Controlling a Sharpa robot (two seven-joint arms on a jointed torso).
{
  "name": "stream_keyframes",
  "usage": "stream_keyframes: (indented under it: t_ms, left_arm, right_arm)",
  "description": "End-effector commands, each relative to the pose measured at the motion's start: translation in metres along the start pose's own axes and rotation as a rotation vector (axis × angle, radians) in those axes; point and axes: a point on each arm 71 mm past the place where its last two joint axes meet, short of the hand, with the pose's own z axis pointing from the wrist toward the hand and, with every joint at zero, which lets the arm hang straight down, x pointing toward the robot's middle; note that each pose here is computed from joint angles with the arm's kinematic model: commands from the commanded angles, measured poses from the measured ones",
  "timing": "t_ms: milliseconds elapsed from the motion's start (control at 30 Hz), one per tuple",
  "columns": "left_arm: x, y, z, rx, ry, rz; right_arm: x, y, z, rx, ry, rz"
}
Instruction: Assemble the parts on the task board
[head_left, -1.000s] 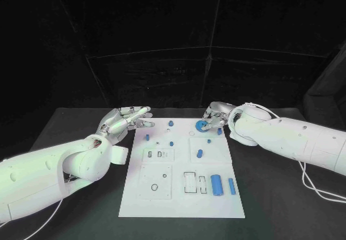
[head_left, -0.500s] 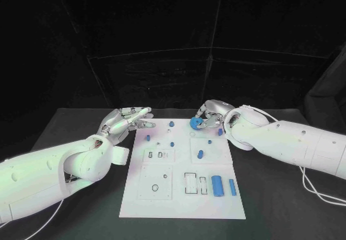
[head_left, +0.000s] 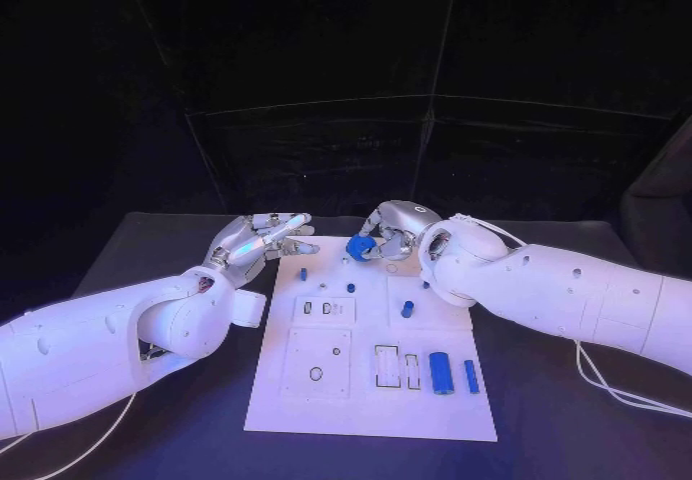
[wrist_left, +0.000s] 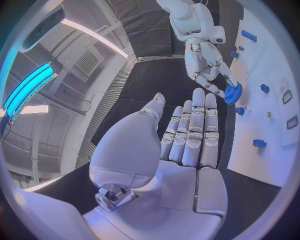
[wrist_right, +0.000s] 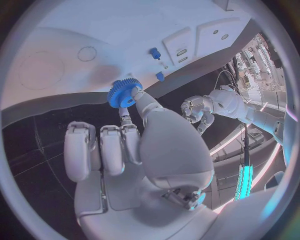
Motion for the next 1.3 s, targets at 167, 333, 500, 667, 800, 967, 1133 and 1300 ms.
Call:
stream_keyframes:
  t_ms: [167,333,500,667,800,967,1133,1300]
  left_arm:
    - [0.0021,-0.0008,0.0012,0.004,0.012,-0.011]
    - [0.0031,-0.0004,0.0019,0.004,0.014,-0.012]
    - [0.0027,-0.0004,0.0022,0.004,0.014,-0.011]
    - [0.0021,-0.0003,0.0025,0.003,0.013,-0.011]
    - [0.0015,-0.0001,0.0031,0.003,0.012,-0.01]
    - [0.0012,0.0001,0.0034,0.002,0.012,-0.01]
    - [0.0011,0.0002,0.0034,0.001,0.013,-0.01]
    - [0.0011,0.0002,0.0034,0.0,0.013,-0.011]
  right_arm:
    - [0.014,0.015,0.01,-0.013,0.026,-0.042]
    - [0.024,0.023,0.015,-0.019,0.056,-0.05]
    - [0.028,0.025,0.018,-0.01,0.06,-0.059]
    - [0.028,0.024,0.019,0.0,0.049,-0.064]
    - [0.029,0.025,0.02,-0.004,0.048,-0.065]
    - [0.028,0.025,0.021,0.012,0.037,-0.07]
    - [0.028,0.023,0.021,0.024,0.033,-0.076]
    - [0.029,0.024,0.021,0.01,0.051,-0.076]
